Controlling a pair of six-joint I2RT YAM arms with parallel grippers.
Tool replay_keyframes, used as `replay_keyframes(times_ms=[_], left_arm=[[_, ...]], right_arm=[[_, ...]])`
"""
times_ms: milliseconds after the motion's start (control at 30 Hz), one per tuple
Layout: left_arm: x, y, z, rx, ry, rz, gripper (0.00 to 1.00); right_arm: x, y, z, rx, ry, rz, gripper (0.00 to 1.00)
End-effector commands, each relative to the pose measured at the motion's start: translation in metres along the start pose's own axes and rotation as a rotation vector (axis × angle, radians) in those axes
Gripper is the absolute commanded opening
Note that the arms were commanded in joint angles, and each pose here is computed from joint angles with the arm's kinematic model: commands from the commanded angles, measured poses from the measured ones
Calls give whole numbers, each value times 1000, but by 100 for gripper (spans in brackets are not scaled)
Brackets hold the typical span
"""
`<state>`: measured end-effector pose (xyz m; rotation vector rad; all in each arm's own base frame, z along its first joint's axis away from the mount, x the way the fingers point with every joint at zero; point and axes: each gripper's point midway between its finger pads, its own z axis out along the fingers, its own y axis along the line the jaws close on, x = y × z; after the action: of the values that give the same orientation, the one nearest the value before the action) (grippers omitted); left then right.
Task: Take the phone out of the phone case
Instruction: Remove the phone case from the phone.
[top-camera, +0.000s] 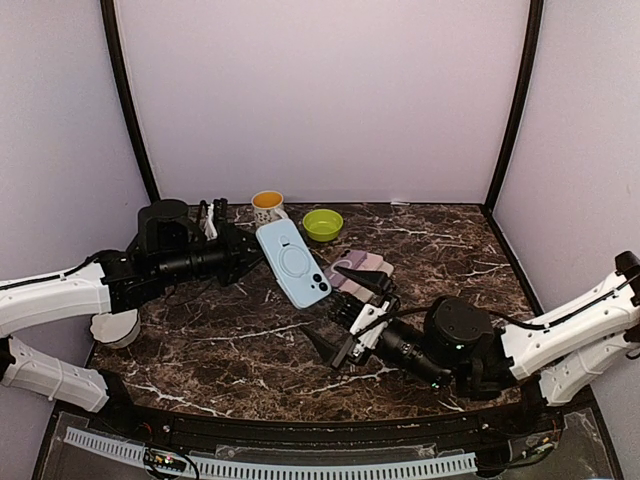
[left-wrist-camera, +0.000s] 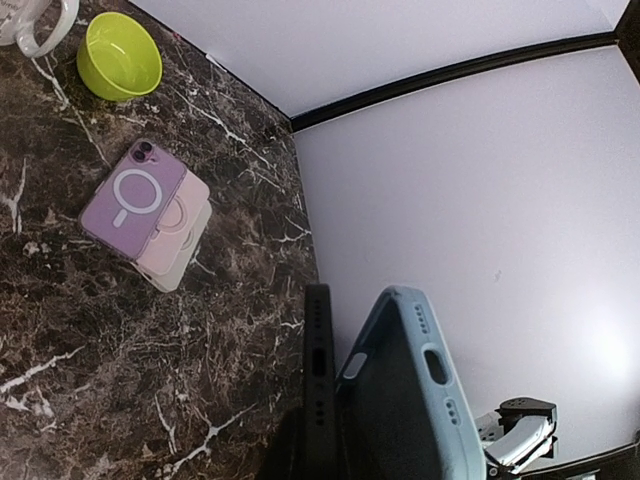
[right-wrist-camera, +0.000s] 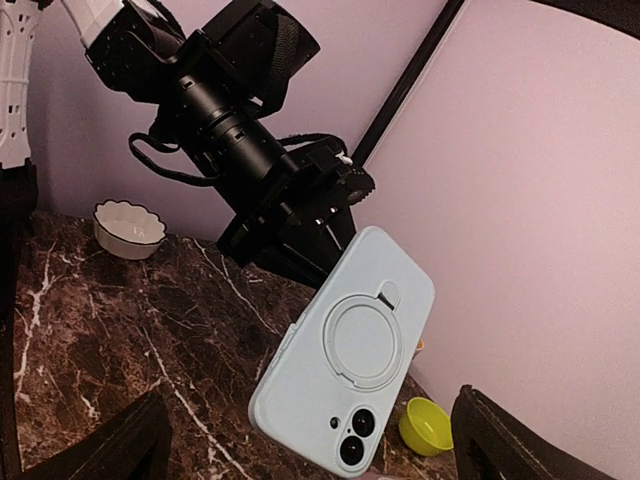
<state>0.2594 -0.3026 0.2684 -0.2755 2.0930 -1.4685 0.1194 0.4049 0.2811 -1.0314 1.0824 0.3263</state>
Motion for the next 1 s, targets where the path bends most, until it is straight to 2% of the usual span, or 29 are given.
replay_keyframes(times_ms=[0,167,267,367,500,633,767,967], left_arm=[[-23,-56,-13,177,-97,179,0],[-24,-73,-23,252,-138,366,0],[-18,-82,-26,277,-116,501,0],[-11,-86,-26,263,-68,664,0],[5,-93,-33,311,0,806,0],[16,-92,-37,337,42,901,0],[26,-91,-40,356,100,970,0],[30,-82,-40,319,145,1025,0]], right_arm=[[-14,9,-6,-124,42,198,99],[-25,12,0,-190,149,311,99],[-33,9,2,-207,196,354,99],[-42,11,-9,-287,200,329,99],[-51,7,-32,-383,183,227,99],[-62,-11,-44,-409,172,145,99],[-70,-28,-43,-455,184,138,99],[-60,-29,-32,-574,252,97,99]])
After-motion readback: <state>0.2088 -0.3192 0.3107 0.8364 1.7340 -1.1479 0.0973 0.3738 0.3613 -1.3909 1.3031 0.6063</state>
